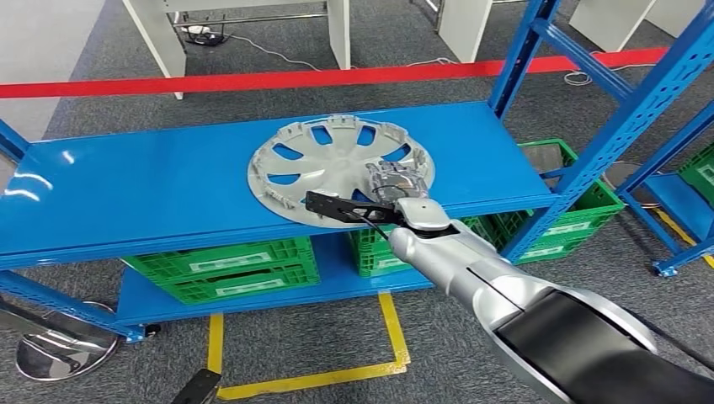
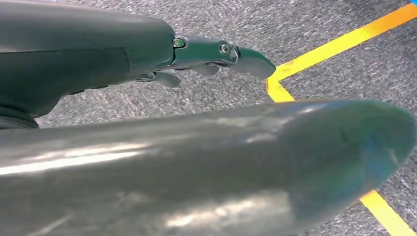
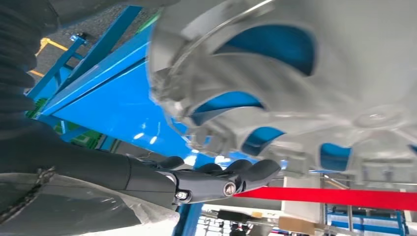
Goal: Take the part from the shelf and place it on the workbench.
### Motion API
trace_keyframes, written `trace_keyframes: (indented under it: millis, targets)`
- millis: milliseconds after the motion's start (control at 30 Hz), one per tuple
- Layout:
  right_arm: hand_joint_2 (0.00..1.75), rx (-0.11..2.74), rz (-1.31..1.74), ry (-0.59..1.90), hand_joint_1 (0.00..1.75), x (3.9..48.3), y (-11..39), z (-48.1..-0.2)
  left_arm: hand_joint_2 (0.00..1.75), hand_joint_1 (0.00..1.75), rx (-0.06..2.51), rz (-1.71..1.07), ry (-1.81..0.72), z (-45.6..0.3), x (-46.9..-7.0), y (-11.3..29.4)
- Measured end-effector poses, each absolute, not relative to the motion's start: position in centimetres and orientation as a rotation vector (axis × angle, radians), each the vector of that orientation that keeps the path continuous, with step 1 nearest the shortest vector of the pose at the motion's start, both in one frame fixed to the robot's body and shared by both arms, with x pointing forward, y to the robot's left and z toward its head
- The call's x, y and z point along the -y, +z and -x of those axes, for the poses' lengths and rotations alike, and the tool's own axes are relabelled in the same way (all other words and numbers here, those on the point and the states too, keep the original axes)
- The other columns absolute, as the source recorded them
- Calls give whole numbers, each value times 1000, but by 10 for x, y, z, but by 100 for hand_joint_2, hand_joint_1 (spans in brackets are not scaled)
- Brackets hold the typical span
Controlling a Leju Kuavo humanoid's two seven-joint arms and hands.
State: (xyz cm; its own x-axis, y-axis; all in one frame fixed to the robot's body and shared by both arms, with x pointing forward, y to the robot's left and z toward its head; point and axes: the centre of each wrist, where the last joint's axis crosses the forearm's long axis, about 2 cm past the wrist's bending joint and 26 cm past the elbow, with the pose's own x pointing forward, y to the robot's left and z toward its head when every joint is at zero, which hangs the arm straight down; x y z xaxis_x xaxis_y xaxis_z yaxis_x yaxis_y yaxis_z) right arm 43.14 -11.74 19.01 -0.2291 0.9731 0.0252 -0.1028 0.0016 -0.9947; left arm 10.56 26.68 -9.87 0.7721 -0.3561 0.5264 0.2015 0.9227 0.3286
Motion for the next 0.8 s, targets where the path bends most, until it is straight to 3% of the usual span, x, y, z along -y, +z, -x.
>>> trace_keyframes:
  millis: [800]
  targets:
    - [175, 1296, 998, 1419, 0, 118, 184, -428, 0, 0, 616, -256, -307, -103, -266, -99]
